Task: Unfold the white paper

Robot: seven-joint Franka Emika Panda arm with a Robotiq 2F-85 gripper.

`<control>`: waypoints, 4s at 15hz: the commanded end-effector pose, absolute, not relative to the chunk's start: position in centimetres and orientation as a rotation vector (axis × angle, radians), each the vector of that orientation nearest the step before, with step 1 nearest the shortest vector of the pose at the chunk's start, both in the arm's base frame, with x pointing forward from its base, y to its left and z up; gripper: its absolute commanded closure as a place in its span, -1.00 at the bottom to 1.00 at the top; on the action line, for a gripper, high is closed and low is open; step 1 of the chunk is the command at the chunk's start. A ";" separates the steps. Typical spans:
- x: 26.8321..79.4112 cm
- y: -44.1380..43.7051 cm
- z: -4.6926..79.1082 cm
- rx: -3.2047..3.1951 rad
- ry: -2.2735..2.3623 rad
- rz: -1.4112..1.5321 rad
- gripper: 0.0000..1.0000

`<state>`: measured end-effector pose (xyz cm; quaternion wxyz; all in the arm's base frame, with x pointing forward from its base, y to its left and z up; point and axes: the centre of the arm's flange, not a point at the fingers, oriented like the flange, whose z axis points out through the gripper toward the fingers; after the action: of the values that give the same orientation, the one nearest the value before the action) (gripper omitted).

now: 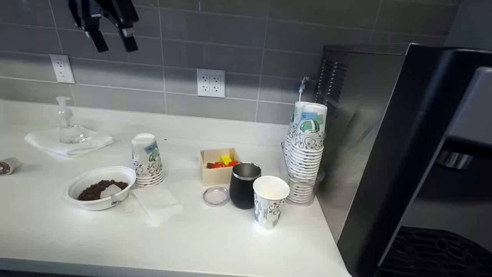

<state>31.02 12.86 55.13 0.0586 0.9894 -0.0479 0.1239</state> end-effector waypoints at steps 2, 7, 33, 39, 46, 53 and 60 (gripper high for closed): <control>31.0 12.9 55.2 2.998 -0.145 0.377 -1.00; 31.0 12.9 55.2 2.998 -0.145 0.377 -1.00; 43.0 3.3 35.1 3.256 0.206 -0.118 -1.00; 42.6 4.0 28.4 3.311 0.183 -0.140 -1.00; 41.2 3.2 22.6 3.308 0.077 -0.222 -1.00; 41.0 3.4 18.2 3.297 0.069 -0.261 -1.00; 40.7 3.3 17.7 3.295 0.090 -0.251 0.09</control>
<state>40.62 3.64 17.70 -0.0722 0.9931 0.0257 -0.0885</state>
